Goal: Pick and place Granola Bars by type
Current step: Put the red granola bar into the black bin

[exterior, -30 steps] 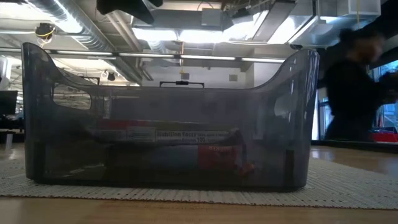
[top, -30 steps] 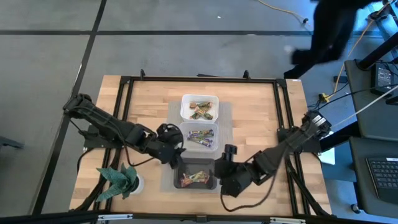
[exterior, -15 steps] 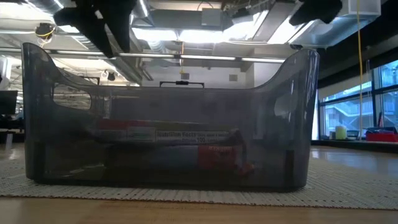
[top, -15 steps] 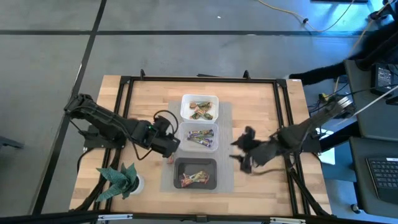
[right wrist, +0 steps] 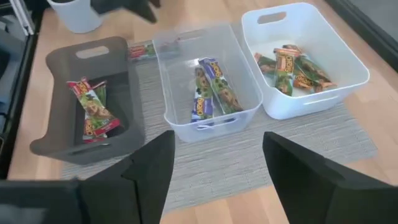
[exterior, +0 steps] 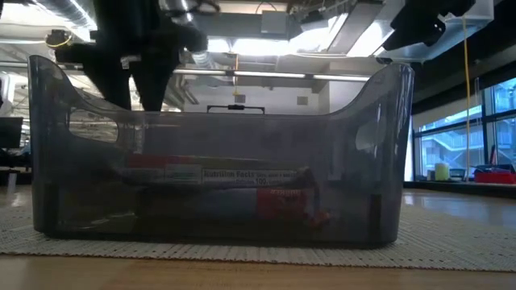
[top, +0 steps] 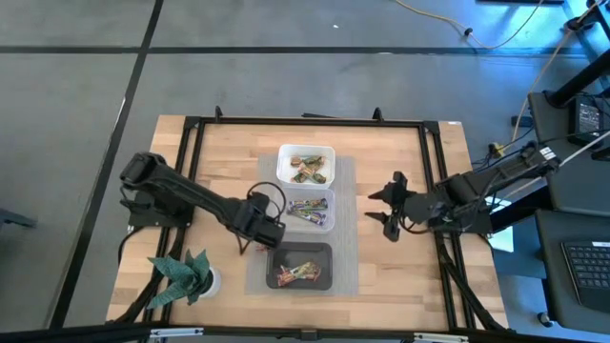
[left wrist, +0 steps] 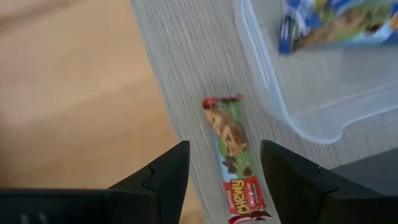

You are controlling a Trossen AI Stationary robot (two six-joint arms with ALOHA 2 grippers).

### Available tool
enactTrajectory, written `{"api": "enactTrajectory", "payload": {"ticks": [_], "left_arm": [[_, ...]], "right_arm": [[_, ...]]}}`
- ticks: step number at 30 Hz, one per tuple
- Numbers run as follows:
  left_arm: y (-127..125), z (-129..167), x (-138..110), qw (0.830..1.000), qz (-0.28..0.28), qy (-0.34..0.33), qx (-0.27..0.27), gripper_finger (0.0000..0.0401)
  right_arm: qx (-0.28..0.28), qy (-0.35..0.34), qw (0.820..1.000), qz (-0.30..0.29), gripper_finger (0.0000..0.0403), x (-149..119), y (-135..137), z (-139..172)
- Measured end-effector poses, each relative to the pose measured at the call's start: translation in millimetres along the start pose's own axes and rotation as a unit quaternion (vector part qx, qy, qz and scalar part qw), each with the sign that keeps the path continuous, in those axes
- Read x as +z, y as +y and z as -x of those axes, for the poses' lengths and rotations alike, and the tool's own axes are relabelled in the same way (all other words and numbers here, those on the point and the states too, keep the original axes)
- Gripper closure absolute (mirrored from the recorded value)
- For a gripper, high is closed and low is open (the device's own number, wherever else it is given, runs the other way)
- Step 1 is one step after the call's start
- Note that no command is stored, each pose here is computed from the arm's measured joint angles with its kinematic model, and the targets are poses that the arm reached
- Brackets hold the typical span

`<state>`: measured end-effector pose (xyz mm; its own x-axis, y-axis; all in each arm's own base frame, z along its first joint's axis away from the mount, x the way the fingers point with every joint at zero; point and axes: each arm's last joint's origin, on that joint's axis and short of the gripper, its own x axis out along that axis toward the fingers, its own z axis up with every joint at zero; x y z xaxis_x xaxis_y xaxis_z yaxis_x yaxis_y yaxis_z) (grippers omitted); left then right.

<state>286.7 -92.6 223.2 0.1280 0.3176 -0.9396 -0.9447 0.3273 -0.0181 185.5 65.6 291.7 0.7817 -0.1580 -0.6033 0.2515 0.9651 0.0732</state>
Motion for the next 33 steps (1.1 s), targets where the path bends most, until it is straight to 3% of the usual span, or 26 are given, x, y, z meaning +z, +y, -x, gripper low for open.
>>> {"api": "enactTrajectory", "payload": {"ticks": [7, 17, 27, 33], "left_arm": [[-13, -21, -11, 1.000, -0.008, 0.014, 0.015, 0.0210], [-12, -18, -9, 0.999, -0.039, -0.016, 0.010, 0.0211], [15, 18, 3, 0.998, -0.037, -0.052, 0.002, 0.0210], [46, 54, 13, 0.996, -0.026, -0.078, -0.021, 0.0210]], "right_arm": [[0.010, 0.021, 1.000, -0.006, 0.0156, 0, -5, -3], [0.009, 0.034, 0.999, -0.007, 0.0156, -1, -8, -4], [0.015, 0.043, 0.999, -0.005, 0.0156, -2, -8, -4], [0.014, 0.045, 0.999, 0.014, 0.0156, -2, -8, -4]]}}
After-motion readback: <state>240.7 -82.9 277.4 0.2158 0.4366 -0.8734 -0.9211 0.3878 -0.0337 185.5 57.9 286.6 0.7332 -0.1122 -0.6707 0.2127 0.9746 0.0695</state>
